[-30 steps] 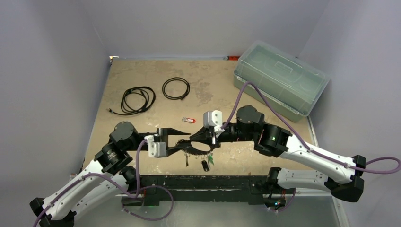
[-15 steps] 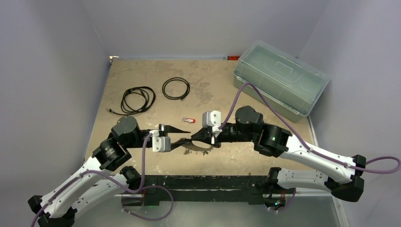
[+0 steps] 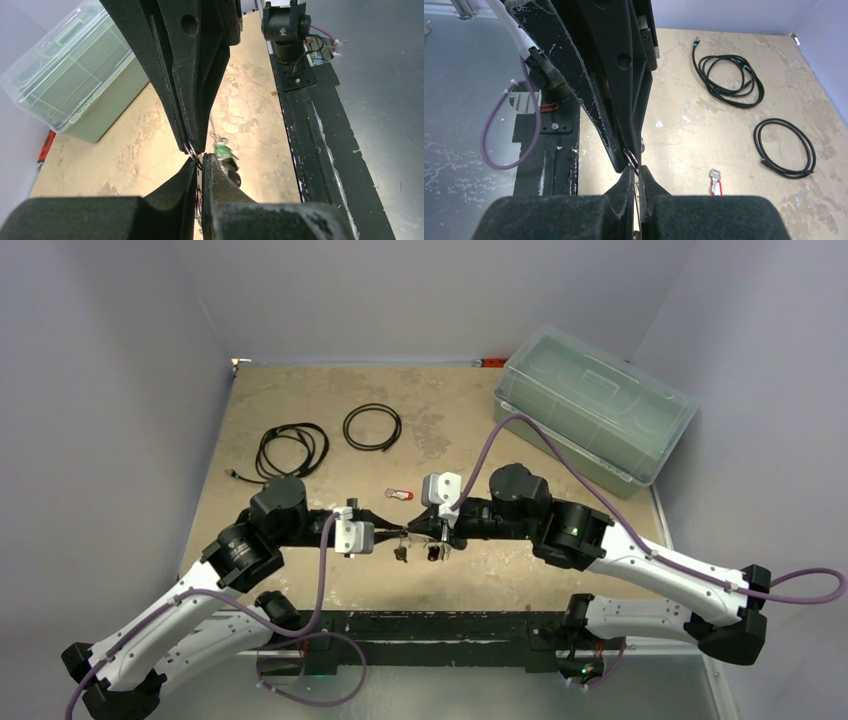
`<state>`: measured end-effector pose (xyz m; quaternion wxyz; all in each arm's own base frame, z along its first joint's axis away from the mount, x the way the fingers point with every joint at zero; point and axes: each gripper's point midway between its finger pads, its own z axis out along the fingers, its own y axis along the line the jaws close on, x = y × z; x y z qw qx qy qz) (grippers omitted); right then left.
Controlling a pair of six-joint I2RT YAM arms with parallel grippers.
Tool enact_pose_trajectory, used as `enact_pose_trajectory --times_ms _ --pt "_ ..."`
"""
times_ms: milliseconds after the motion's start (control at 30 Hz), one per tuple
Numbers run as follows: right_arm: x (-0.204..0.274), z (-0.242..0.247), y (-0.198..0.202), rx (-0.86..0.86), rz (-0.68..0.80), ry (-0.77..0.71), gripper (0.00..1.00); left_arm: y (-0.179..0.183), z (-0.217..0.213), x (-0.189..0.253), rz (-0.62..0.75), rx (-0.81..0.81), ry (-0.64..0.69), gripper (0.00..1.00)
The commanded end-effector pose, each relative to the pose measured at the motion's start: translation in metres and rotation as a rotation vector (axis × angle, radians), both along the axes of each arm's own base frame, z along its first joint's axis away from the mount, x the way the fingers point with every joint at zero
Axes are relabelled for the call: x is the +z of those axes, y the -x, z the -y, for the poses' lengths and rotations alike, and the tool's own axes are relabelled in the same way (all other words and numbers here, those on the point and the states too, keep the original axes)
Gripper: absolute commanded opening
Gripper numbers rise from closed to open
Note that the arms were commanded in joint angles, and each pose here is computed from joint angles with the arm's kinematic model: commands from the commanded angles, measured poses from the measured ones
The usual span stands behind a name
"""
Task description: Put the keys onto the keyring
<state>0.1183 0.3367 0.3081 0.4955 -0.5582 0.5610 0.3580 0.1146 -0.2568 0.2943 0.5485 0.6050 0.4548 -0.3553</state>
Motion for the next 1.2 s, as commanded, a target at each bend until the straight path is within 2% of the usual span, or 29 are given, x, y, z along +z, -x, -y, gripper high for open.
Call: enact_pose_trajectory --times_ms 0,100,233,300,467,600,900,1033,1167 --pt "0.034 -0.004 0.004 0.024 0.052 -0.083 0.00 -0.003 0.002 0.019 0.060 0.003 0.048 0.00" --pt "0.041 -0.001 0.004 0.013 0.059 -0.121 0.03 -0.003 0.000 0.024 0.092 0.010 0.095 0.00" --pt "0.054 0.011 0.009 0.008 0.086 -0.194 0.43 0.002 -0.005 0.034 0.148 0.015 0.163 0.00" --pt "0.058 0.016 0.013 0.008 0.082 -0.226 0.49 0.006 -0.008 0.040 0.172 0.009 0.197 0.00" --pt "0.065 0.021 0.025 0.061 0.086 -0.256 0.46 0.018 -0.012 0.057 0.238 -0.022 0.296 0.00" --pt "0.063 0.016 0.029 0.097 0.076 -0.245 0.44 0.022 -0.013 0.061 0.240 -0.035 0.335 0.00" --pt "0.049 0.000 0.020 0.089 0.058 -0.186 0.55 0.026 -0.011 0.060 0.226 -0.059 0.355 0.00" --pt "0.050 -0.002 0.019 0.089 0.060 -0.190 0.51 0.027 -0.012 0.061 0.225 -0.062 0.359 0.00" --pt "0.051 -0.004 0.020 0.100 0.063 -0.195 0.42 0.027 -0.011 0.059 0.221 -0.062 0.356 0.00"
